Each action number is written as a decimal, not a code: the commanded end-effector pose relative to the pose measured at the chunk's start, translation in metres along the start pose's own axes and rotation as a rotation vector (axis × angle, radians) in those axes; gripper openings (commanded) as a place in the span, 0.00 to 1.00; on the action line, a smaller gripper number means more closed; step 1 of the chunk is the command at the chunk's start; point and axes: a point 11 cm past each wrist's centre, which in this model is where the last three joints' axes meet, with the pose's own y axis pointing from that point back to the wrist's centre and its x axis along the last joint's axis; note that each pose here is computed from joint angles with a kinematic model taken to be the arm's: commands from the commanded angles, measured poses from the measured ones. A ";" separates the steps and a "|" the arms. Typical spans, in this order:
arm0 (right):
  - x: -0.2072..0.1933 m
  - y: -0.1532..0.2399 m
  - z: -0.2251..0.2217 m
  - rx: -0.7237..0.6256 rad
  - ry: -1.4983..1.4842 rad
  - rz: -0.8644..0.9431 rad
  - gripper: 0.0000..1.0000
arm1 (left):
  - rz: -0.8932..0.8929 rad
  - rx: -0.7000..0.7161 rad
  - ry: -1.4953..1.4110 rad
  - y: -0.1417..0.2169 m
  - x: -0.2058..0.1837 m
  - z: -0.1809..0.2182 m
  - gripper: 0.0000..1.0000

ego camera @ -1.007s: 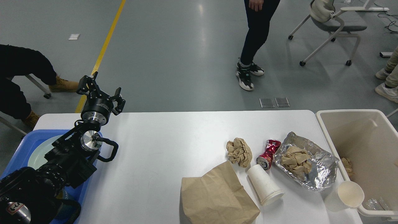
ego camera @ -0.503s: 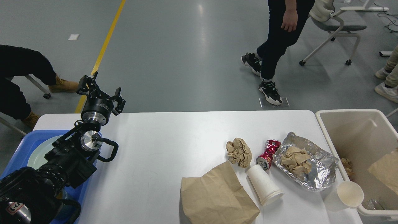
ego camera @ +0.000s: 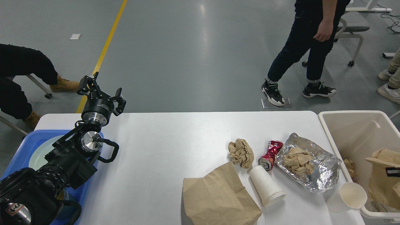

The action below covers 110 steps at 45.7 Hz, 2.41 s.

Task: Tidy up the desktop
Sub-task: 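Carry the paper bag over the white bin and release it, then move the right gripper down toward the nearer brown paper bag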

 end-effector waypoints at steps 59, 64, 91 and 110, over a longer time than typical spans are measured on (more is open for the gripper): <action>0.177 0.245 0.064 0.144 -0.238 -0.091 1.00 | -0.005 -0.002 0.003 0.000 -0.001 0.000 0.96; 0.215 0.298 0.038 0.161 -0.160 0.003 1.00 | -0.007 0.000 0.003 0.000 -0.001 0.000 0.96; 0.234 0.421 -0.098 0.466 0.104 0.125 1.00 | -0.007 0.000 0.003 0.000 -0.001 0.000 0.96; 0.084 0.357 -0.183 0.649 0.300 -0.145 1.00 | -0.005 -0.002 0.003 0.000 -0.001 0.000 0.96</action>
